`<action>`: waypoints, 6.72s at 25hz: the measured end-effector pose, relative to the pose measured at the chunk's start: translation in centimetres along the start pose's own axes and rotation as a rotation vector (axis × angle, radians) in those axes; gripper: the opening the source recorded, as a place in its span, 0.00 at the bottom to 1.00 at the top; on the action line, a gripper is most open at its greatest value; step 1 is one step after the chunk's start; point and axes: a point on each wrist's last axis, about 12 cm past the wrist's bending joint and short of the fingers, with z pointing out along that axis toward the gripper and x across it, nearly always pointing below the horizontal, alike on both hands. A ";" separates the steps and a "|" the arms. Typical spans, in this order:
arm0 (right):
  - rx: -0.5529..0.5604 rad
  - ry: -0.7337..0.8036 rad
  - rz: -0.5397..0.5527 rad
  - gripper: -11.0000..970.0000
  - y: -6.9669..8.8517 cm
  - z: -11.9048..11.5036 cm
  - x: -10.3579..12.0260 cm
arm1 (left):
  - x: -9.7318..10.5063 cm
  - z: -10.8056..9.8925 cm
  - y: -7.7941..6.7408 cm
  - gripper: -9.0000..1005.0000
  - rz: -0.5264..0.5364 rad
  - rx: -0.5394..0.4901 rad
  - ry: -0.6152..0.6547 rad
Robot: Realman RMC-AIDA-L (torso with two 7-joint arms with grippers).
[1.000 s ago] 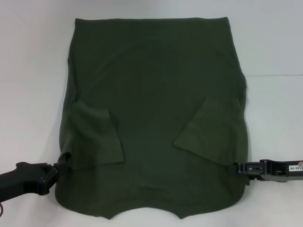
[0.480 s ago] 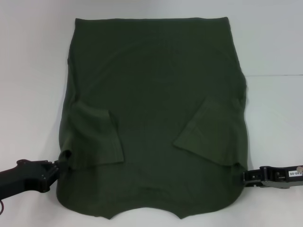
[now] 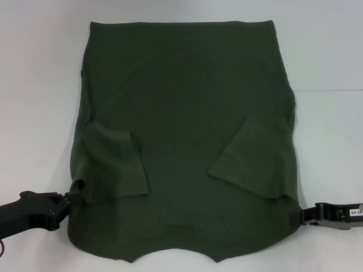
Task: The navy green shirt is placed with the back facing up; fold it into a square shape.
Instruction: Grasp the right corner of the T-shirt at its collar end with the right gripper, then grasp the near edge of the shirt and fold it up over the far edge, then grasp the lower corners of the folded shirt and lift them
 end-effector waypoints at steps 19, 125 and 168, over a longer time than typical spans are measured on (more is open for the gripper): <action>-0.219 -0.230 -0.028 0.08 -1.6 -2.0 5.4 | 1.5 -4.6 1.3 0.03 -0.292 -0.056 -0.052; 0.325 -0.648 -0.214 0.17 0.8 3.3 -11.6 | -11.2 11.0 4.1 0.14 -0.089 -0.382 -0.266; -0.099 -0.624 -0.086 0.68 -1.3 -1.1 -4.0 | -0.2 5.9 1.2 0.77 0.153 -0.162 0.024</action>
